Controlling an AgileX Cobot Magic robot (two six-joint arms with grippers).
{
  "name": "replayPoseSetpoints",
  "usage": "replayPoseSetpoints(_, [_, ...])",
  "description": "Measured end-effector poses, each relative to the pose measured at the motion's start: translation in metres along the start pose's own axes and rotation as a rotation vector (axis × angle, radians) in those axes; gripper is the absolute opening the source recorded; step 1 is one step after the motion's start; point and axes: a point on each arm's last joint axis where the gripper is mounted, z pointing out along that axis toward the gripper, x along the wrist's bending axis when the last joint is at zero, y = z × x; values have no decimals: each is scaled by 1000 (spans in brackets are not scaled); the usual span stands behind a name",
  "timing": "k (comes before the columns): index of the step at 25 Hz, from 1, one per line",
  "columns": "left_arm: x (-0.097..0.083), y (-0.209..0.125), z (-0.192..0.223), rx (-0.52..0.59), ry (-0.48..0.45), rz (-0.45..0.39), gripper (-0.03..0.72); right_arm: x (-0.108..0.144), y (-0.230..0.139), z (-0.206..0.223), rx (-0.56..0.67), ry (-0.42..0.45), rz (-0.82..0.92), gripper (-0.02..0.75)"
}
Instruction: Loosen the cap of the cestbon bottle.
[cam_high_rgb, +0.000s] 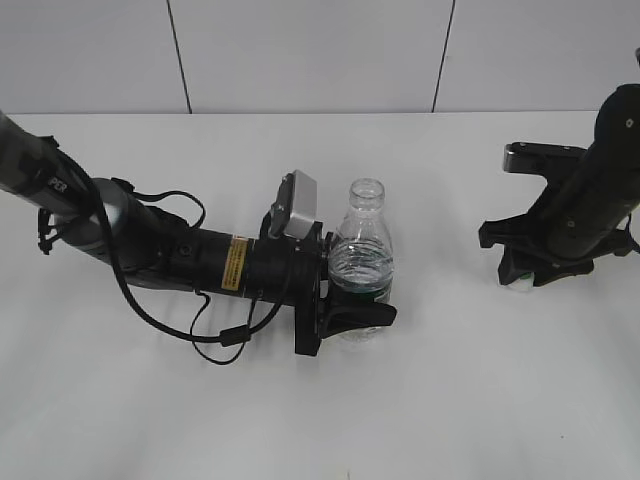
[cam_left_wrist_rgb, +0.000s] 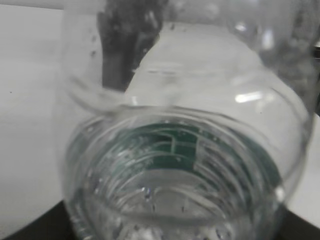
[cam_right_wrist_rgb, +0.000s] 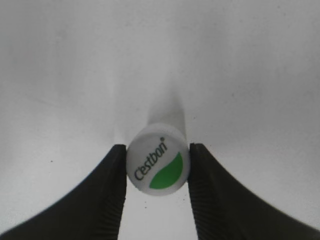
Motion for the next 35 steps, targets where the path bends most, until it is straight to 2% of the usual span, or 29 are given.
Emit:
replayPoseSetpoints(9, [0, 0, 0, 0, -1, 0, 406, 0, -1, 2, 12, 7, 23, 305])
replayPoseSetpoints(11, [0, 0, 0, 0, -1, 0, 406, 0, -1, 2, 13, 7, 23, 356])
replayPoseSetpoints(14, [0, 0, 0, 0, -1, 0, 406, 0, -2, 2, 16, 7, 24, 475])
replayPoseSetpoints(17, [0, 0, 0, 0, -1, 0, 406, 1, -4, 2, 37, 8, 24, 519])
replayPoseSetpoints(21, [0, 0, 0, 1, -1, 0, 406, 3, 3, -11, 45, 18, 17, 529])
replayPoseSetpoints(29, [0, 0, 0, -1, -2, 0, 406, 12, 32, -75, -146, 47, -19, 529])
replayPoseSetpoints(33, [1, 1, 0, -9, 6, -6, 406, 14, 35, -88, -184, 50, -28, 529])
replayPoseSetpoints(35, [1, 1, 0, -10, 10, -12, 437, 14, 35, -89, -183, 50, -31, 529])
